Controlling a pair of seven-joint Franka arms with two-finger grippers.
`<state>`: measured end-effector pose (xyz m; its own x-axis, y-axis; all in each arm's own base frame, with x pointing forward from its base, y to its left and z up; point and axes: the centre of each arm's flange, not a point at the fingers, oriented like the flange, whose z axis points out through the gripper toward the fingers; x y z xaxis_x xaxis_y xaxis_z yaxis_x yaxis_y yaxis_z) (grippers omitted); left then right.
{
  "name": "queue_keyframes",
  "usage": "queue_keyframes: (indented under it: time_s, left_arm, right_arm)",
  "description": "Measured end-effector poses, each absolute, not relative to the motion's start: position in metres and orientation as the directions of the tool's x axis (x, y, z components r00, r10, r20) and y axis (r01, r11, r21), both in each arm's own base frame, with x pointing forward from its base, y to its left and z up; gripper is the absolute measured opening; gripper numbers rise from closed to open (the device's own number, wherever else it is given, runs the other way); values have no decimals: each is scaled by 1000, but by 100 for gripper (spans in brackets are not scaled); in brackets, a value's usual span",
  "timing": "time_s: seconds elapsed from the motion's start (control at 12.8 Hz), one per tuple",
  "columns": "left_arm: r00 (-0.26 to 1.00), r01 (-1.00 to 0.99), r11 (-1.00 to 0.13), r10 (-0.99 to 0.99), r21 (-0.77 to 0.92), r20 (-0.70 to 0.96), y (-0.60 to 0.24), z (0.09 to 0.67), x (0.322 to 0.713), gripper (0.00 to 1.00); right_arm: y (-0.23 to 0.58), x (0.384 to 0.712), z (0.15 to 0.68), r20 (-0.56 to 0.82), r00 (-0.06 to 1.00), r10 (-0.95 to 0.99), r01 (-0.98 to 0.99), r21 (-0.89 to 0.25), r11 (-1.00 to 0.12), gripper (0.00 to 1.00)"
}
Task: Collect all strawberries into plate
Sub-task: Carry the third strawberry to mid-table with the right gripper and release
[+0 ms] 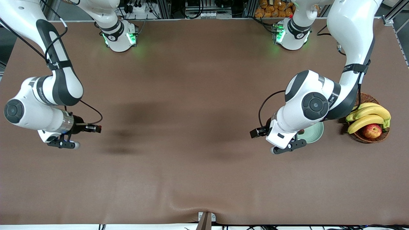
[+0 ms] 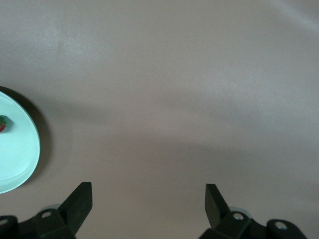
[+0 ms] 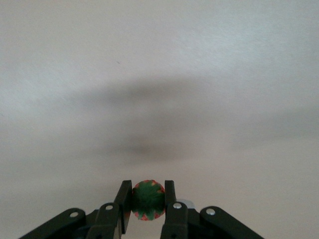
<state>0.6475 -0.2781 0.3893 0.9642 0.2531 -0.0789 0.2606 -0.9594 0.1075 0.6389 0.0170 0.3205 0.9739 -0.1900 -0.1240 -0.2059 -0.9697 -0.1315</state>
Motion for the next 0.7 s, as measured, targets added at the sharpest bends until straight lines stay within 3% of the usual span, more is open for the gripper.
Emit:
queue_keyframes:
  time_s: [0.31, 0.7]
  left_arm:
    - [964, 263, -958, 257, 109, -66, -275, 392, 651, 100]
    - [966, 257, -962, 251, 98, -67, -277, 386, 651, 100]
  right_arm:
    - [124, 668, 331, -161, 906, -391, -417, -182, -891, 30]
    - [267, 673, 320, -227, 777, -587, -629, -233, -742, 30]
